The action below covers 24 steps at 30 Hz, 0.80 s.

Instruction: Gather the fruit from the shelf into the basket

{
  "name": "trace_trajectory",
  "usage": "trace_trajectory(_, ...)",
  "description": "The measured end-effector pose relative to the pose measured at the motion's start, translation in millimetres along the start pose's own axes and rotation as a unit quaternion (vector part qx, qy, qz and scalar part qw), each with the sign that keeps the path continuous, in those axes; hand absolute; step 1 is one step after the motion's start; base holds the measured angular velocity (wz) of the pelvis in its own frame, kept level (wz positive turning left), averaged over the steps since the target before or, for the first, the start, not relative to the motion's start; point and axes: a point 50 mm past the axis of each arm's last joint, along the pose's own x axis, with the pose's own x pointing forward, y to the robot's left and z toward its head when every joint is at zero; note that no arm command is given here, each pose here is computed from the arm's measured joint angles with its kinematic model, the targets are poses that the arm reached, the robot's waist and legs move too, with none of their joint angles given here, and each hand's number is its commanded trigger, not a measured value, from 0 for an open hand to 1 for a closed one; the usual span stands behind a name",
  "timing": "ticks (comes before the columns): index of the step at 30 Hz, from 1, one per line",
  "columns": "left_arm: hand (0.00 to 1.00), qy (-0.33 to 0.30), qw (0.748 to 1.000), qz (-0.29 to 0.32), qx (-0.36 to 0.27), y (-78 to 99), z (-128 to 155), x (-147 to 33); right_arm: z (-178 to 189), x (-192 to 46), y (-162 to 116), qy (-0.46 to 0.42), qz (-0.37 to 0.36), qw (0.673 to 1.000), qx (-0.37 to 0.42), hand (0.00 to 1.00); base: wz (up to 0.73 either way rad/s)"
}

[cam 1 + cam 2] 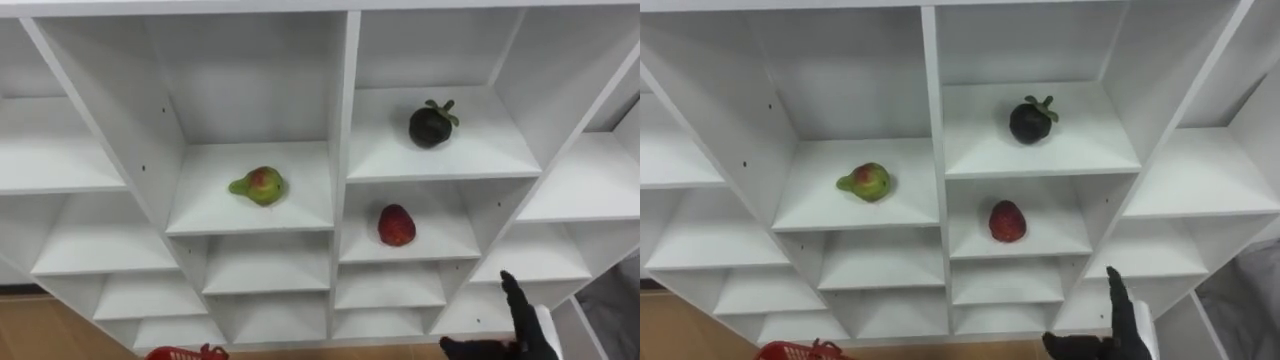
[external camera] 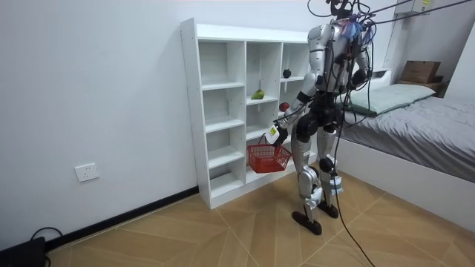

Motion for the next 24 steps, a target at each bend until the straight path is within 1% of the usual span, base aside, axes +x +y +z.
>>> trace_trajectory(1,1.00,-0.001,1.000,-0.001,0.000,0.0,0.5,0.1,7.2,0.7,-1.1,-0.016,-0.002,1.000,0.004,0.00,-0.04)
trace_trajectory(4,1.00,-0.005,1.000,-0.001,0.001,0.3,0.1,-0.4,42.3,3.0,-7.4,-0.102,-0.010,0.995,0.019,0.00,-0.07)
trace_trajectory(9,1.00,-0.009,1.000,0.002,0.006,4.9,-0.1,-0.5,74.2,1.5,-12.5,-0.174,-0.019,0.984,0.031,0.00,-0.05)
trace_trajectory(12,1.00,-0.010,1.000,0.002,0.008,7.7,-0.4,-0.1,88.3,1.0,-12.8,-0.207,-0.020,0.978,0.026,0.00,-0.02)
trace_trajectory(18,1.00,-0.003,1.000,-0.004,0.009,6.3,-1.5,1.5,114.9,3.9,-16.7,-0.268,-0.029,0.963,0.010,0.00,-0.03)
trace_trajectory(24,1.00,0.002,1.000,-0.016,0.008,5.3,-3.9,0.7,125.4,3.5,-20.3,-0.294,-0.035,0.955,0.003,0.00,0.04)
